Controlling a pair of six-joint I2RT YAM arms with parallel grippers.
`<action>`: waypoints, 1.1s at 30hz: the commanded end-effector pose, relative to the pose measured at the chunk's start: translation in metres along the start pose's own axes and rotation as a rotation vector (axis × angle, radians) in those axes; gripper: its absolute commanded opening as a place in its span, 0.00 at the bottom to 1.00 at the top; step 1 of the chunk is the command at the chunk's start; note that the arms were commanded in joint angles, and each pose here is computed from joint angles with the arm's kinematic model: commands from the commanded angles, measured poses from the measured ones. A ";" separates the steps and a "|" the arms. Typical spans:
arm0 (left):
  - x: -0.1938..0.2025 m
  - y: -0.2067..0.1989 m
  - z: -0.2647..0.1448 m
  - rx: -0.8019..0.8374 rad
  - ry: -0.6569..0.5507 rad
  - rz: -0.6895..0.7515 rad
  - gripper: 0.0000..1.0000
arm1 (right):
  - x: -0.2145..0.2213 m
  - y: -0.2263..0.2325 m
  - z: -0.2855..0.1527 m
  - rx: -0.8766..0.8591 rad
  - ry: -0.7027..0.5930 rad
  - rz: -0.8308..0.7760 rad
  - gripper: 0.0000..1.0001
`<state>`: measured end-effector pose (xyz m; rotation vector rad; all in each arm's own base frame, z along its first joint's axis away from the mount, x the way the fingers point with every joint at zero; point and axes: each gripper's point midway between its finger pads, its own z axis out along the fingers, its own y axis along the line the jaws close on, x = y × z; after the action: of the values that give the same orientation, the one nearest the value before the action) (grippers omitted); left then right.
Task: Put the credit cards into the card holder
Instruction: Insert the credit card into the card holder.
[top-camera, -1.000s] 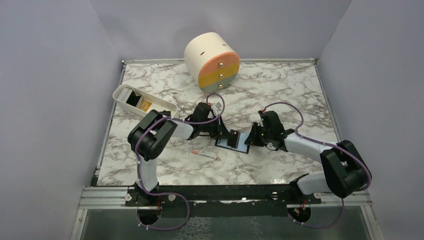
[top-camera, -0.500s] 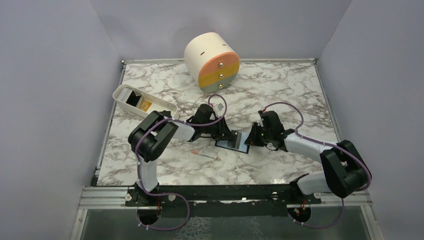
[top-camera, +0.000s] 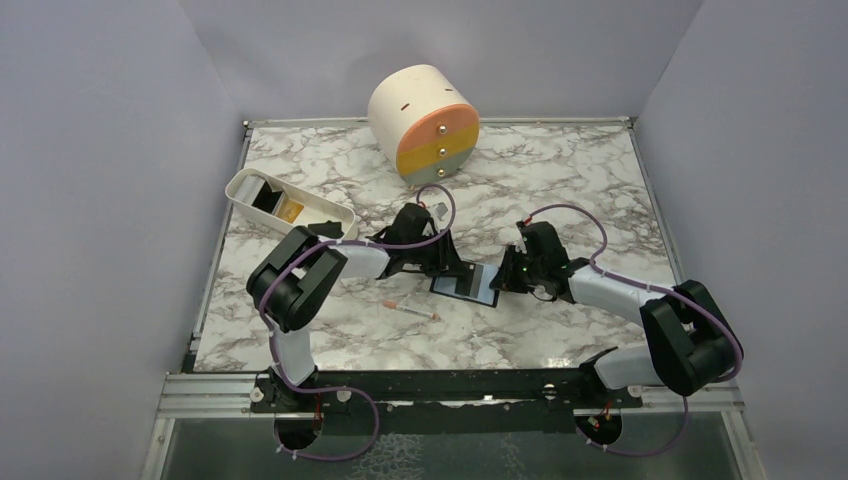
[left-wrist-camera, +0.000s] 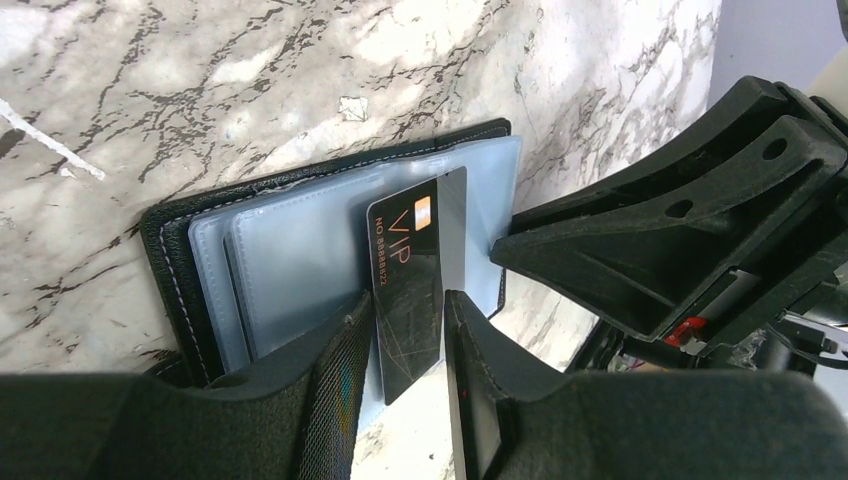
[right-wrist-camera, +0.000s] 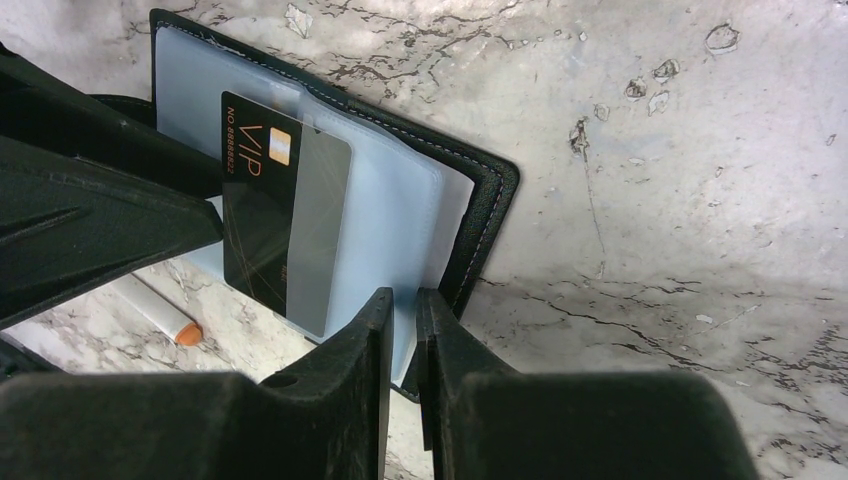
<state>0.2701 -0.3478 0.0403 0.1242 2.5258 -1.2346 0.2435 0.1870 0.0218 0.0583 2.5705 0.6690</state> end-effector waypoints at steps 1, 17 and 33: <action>0.003 0.019 -0.001 -0.103 -0.005 0.022 0.34 | 0.004 -0.006 0.001 0.025 0.007 -0.007 0.14; 0.012 -0.008 0.016 -0.032 0.033 0.034 0.13 | 0.002 -0.003 0.008 0.005 0.006 -0.006 0.13; 0.010 -0.017 0.020 -0.032 0.025 0.073 0.22 | -0.013 -0.001 0.006 0.027 -0.028 -0.043 0.19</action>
<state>0.2590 -0.3690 0.0342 0.2003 2.5516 -1.1931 0.2507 0.1908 0.0217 0.0427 2.5521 0.6775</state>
